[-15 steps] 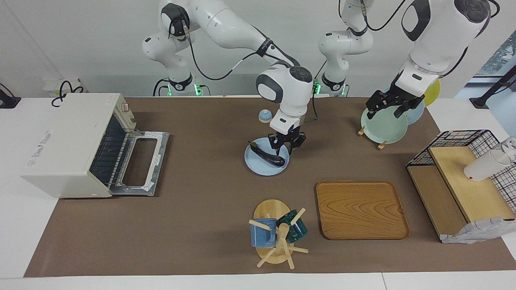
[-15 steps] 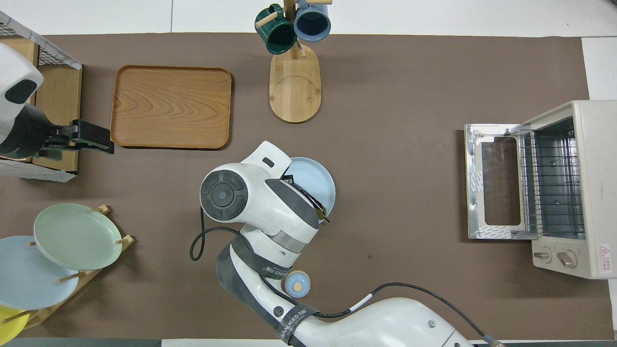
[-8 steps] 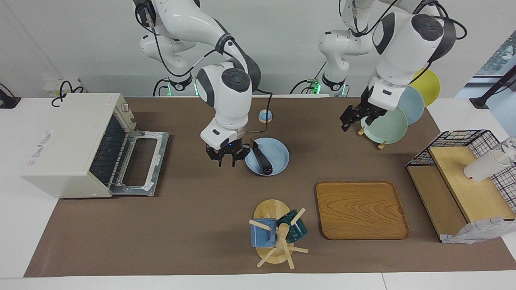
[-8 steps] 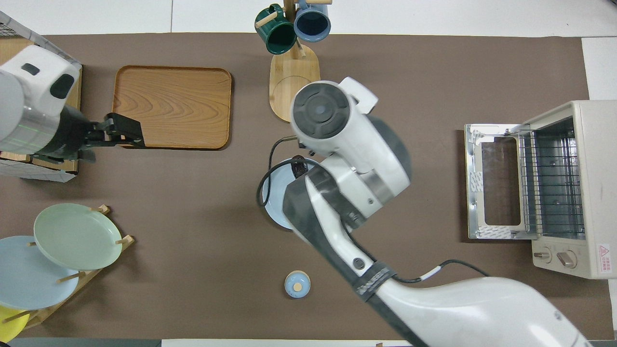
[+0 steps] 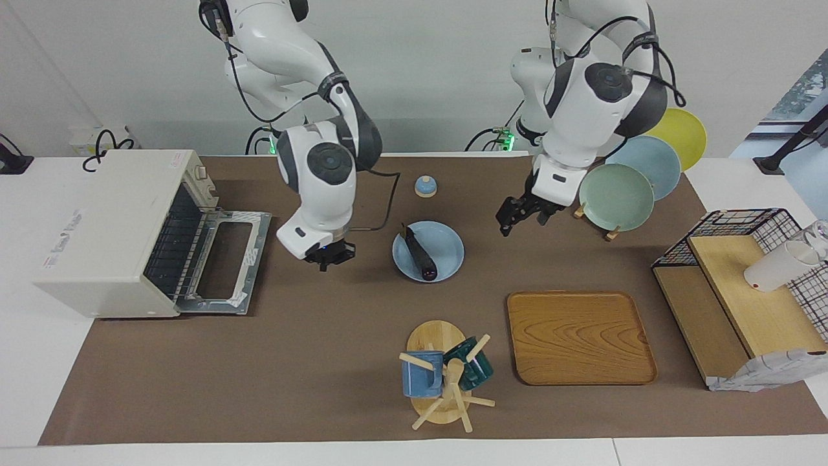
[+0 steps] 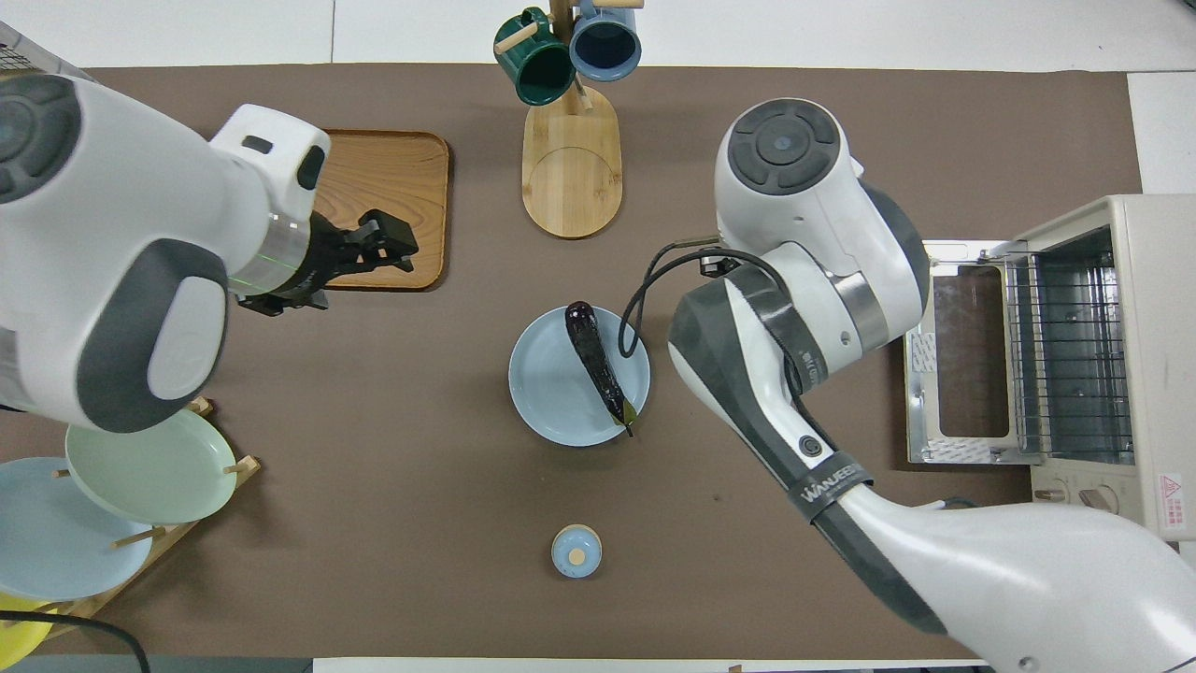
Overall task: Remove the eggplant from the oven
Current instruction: 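Grasp the eggplant with the left gripper while the right gripper withdraws, then lift the eggplant and carry it to the wooden tray with the left gripper, then lower the eggplant onto the wooden tray and open the left gripper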
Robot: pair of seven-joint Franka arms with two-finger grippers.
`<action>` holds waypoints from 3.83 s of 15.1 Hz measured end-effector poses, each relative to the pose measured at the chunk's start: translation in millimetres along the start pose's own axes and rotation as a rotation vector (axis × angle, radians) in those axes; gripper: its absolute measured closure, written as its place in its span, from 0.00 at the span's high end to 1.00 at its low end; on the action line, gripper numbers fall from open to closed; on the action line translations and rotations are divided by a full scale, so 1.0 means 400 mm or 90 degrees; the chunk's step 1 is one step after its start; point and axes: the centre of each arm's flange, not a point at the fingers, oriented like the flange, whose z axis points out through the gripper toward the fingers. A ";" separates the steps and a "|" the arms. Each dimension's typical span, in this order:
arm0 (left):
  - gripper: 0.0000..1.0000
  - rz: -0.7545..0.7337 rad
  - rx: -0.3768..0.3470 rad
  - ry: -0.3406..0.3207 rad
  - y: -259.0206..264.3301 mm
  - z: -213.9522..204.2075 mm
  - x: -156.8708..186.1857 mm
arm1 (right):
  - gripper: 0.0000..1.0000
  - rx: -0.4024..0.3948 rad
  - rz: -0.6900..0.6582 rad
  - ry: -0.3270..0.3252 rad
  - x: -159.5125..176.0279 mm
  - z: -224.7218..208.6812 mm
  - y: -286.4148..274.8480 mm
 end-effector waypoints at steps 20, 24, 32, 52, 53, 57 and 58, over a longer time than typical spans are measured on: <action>0.70 0.030 0.016 -0.015 0.150 0.363 -0.177 | 0.01 -0.058 -0.023 -0.013 -0.053 0.209 0.097; 0.42 0.031 0.019 -0.018 0.150 0.364 -0.181 | 0.01 -0.070 -0.021 -0.036 -0.064 0.210 0.104; 0.40 0.016 0.028 -0.014 0.136 0.289 -0.104 | 0.01 -0.088 -0.059 -0.025 -0.098 0.017 0.192; 0.40 0.234 0.057 0.001 -0.400 0.170 0.554 | 0.26 0.112 -0.004 0.000 -0.134 -0.437 0.497; 0.40 0.241 0.063 0.009 -0.404 0.176 0.564 | 0.36 0.117 -0.009 -0.002 -0.134 -0.437 0.486; 0.40 0.255 0.062 0.029 -0.400 0.209 0.570 | 0.75 0.120 -0.063 0.001 -0.131 -0.435 0.478; 0.40 0.256 0.062 0.029 -0.398 0.212 0.570 | 0.85 0.120 -0.068 0.005 -0.130 -0.440 0.481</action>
